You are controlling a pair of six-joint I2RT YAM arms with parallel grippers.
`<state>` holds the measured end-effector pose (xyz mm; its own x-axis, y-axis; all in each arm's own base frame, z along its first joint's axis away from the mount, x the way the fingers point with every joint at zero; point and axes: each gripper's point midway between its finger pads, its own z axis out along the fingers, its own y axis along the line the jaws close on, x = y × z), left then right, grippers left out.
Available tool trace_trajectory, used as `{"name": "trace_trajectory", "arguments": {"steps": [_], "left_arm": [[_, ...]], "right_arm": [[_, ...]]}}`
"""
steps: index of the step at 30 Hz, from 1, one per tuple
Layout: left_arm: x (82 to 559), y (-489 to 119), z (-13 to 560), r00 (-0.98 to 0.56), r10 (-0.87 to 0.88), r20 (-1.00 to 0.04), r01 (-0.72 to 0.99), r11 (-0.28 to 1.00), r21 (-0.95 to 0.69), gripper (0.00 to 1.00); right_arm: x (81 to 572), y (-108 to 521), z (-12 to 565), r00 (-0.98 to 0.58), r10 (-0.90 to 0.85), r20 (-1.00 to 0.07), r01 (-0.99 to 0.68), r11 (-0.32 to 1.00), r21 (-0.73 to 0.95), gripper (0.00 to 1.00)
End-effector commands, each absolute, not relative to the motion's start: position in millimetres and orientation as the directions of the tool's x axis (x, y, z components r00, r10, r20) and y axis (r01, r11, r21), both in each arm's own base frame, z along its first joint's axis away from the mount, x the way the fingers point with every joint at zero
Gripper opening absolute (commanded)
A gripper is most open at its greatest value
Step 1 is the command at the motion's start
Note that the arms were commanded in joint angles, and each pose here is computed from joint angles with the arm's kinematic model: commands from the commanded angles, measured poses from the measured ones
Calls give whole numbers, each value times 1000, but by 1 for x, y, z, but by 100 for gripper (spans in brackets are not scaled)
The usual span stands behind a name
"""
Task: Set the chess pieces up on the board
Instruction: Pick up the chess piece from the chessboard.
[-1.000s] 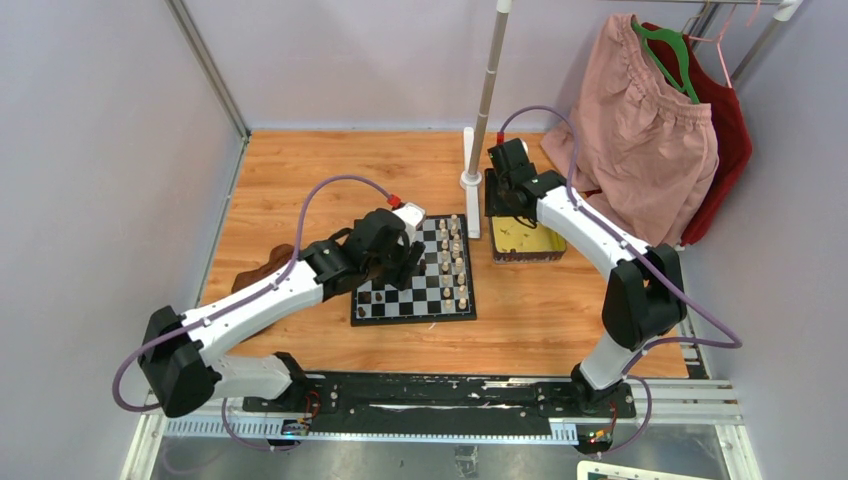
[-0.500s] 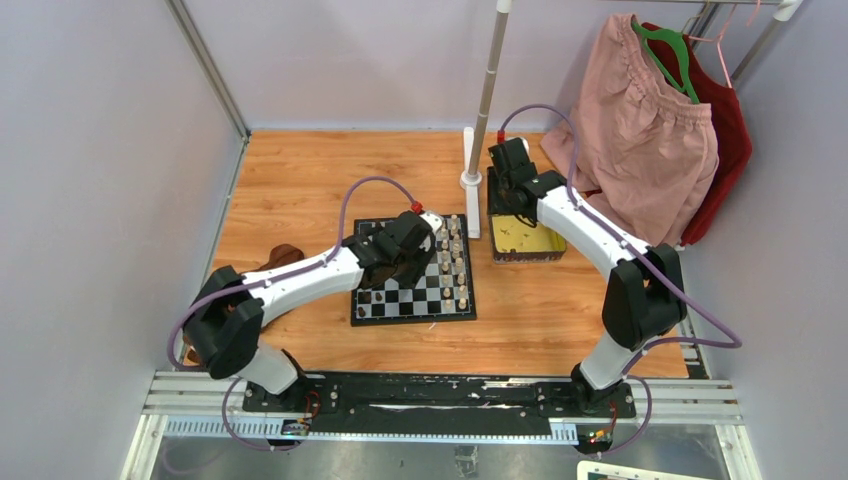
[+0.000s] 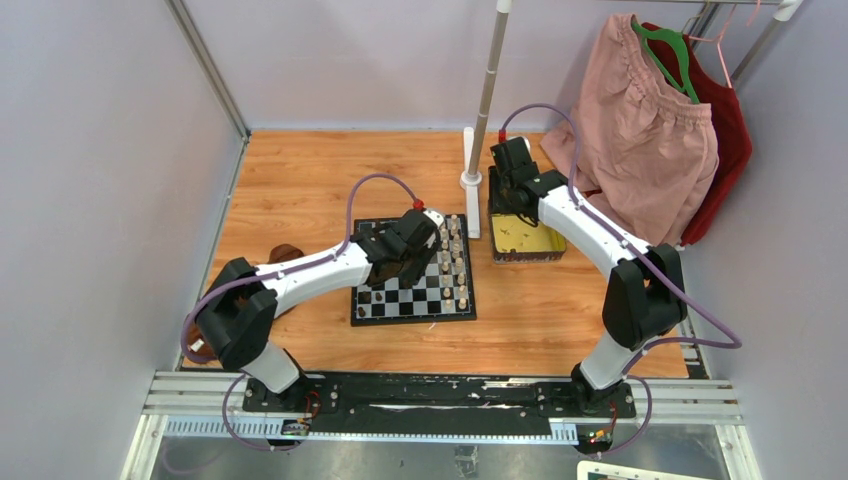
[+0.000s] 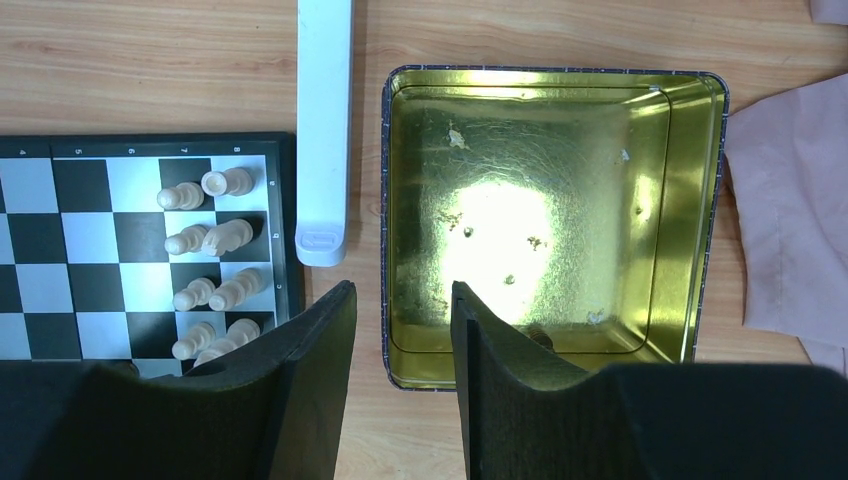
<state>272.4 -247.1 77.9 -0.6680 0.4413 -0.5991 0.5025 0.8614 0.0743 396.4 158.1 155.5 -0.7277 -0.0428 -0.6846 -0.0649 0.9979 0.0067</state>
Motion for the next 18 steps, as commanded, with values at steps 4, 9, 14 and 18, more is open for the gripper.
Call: {"name": "trace_trajectory", "arguments": {"steps": [4,9,14,18], "left_arm": [[274,-242,83,-692,392,-606,452,890,59,45],[269,-240,78,-706,385,-594,447,893,47,45],[266,-238,75,-717,378,-586,439,898,43,44],[264,-236,74,-721,372,-585,433,900,39,42]], "right_arm": [[398,154,149,-737,-41,-675,-63,998,7,44],[396,154,147,-741,-39,-671,-63,998,12,44],[395,154,145,-745,-40,-666,-64,998,12,43],[394,154,144,-746,-38,-664,-63,998,13,43]]}}
